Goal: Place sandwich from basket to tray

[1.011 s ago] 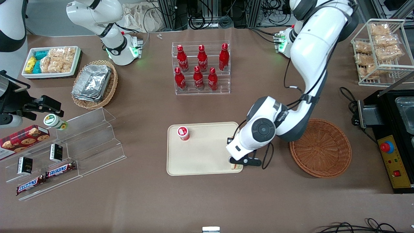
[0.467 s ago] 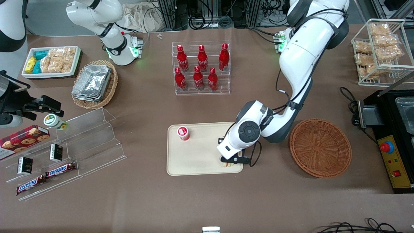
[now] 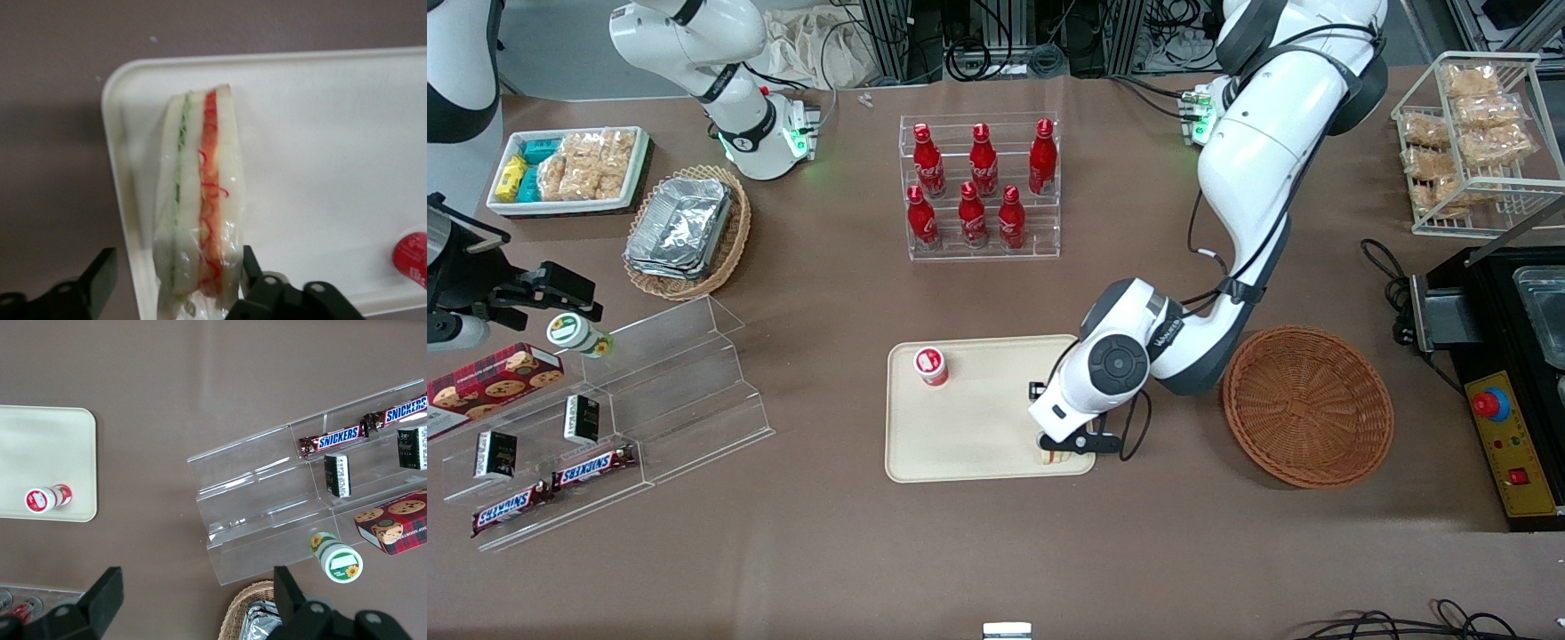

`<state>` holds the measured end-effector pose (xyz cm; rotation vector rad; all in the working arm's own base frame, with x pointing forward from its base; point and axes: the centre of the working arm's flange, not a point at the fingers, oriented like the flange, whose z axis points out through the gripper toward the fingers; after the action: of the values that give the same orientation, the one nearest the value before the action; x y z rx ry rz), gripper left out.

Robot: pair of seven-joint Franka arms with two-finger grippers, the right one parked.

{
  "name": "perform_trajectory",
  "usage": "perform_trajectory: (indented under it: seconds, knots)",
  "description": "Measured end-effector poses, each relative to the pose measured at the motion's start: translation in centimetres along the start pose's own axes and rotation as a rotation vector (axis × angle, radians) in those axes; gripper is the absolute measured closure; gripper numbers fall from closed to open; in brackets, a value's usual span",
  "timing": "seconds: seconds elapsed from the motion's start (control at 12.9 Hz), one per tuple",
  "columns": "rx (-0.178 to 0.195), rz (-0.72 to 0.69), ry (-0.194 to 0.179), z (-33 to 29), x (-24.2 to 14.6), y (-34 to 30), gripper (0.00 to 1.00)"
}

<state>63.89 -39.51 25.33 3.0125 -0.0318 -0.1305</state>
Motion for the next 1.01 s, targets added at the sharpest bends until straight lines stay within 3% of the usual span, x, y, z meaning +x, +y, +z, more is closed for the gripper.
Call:
perform_trajectory:
  seconds: [0.08,0.16,0.39,0.54,0.86,1.01]
  knots:
    - [0.007,-0.012,0.024,-1.3,0.6,-0.8,0.03]
    - [0.016,-0.025,0.053,-3.1,1.2,-1.7,0.0]
    - [0.074,-0.106,0.163,-11.2,3.5,-7.2,0.0]
    - [0.092,-0.186,0.232,-17.5,4.6,-12.6,0.0]
    - [0.122,-0.273,0.228,-25.9,3.1,-21.4,0.0]
    - [0.11,-0.279,0.214,-28.1,1.2,-25.4,0.0]
